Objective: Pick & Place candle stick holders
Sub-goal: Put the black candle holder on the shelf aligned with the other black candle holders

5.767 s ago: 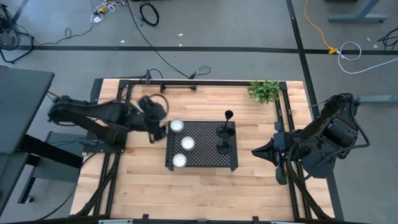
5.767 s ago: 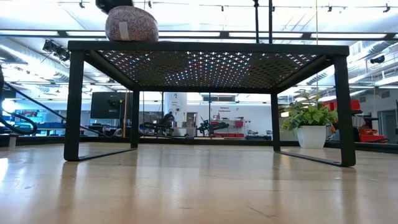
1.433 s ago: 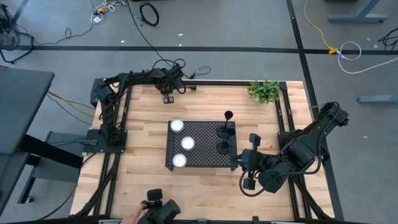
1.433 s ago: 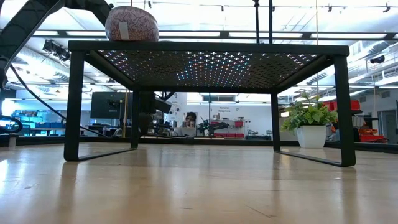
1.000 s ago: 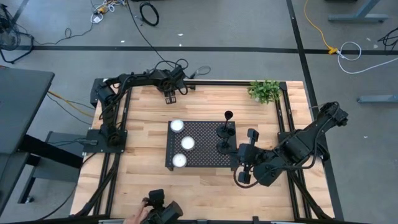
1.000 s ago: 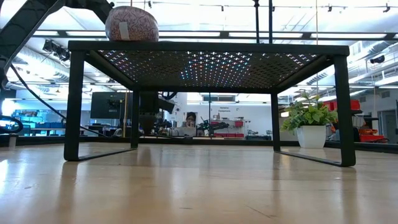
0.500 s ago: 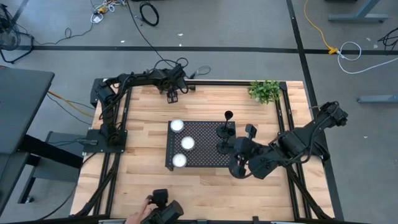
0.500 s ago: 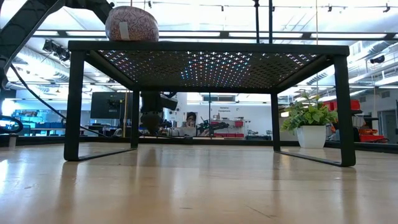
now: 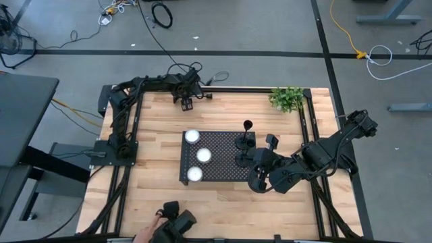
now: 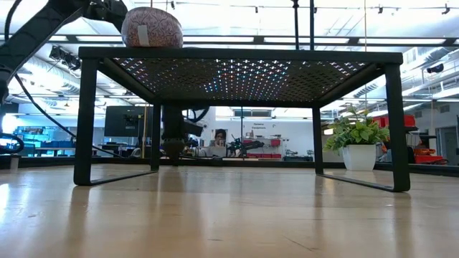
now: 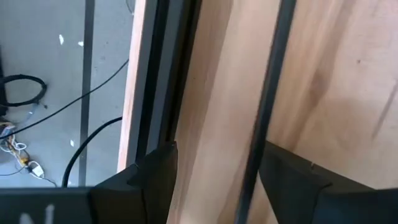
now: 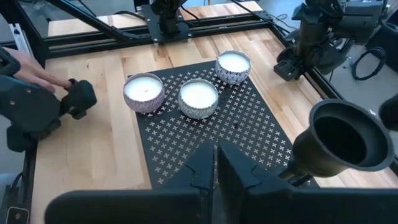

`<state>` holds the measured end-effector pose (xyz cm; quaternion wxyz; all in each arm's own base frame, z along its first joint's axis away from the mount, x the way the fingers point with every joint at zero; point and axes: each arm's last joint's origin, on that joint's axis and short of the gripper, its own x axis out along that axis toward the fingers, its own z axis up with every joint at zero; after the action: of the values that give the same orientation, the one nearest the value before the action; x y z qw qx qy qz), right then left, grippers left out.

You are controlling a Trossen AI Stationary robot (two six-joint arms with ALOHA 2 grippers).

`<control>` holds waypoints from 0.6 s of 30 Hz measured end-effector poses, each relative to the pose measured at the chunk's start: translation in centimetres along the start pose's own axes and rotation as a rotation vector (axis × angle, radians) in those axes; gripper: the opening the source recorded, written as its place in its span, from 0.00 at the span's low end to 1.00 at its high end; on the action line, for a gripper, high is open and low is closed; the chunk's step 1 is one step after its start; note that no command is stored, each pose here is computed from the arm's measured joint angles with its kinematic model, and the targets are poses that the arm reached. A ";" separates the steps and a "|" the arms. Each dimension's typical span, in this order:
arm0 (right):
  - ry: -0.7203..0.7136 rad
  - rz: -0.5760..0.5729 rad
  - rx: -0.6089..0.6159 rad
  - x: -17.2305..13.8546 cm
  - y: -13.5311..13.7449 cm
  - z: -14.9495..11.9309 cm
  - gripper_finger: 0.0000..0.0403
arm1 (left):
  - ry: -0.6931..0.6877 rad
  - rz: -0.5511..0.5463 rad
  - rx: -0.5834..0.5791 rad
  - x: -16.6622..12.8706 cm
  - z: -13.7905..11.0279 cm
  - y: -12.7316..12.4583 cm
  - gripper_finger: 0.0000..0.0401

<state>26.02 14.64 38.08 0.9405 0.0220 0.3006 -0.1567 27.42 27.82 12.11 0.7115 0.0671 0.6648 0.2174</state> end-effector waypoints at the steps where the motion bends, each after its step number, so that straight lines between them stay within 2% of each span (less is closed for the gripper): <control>1: -0.001 -0.001 -0.003 0.0 0.0 0.0 0.05 | -0.001 0.000 -0.001 0.2 0.0 0.0 0.55; 4: -0.001 -0.003 -0.017 0.1 -0.1 0.0 0.05 | -0.024 -0.017 -0.003 0.2 0.1 0.0 0.54; 7: -0.002 -0.009 -0.012 0.2 -0.2 0.1 0.05 | -0.047 -0.015 0.018 0.1 0.3 -0.1 0.46; 9: -0.002 -0.011 -0.012 0.2 -0.2 0.2 0.05 | -0.044 -0.016 0.034 0.1 0.3 -0.2 0.36; 13: -0.001 -0.011 -0.023 0.2 -0.2 0.2 0.05 | -0.030 -0.029 0.040 0.2 0.2 -0.3 0.08; 14: -0.001 -0.011 -0.023 0.2 -0.2 0.2 0.05 | -0.023 -0.022 0.037 0.2 0.1 -0.3 0.04; 18: -0.001 -0.011 -0.023 0.2 -0.2 0.2 0.05 | 0.010 -0.004 0.020 0.2 0.0 -0.4 0.02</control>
<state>26.20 14.33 38.08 0.9400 0.0095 0.3023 -0.1582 27.54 27.49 11.79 0.7078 0.0720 0.6707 0.2098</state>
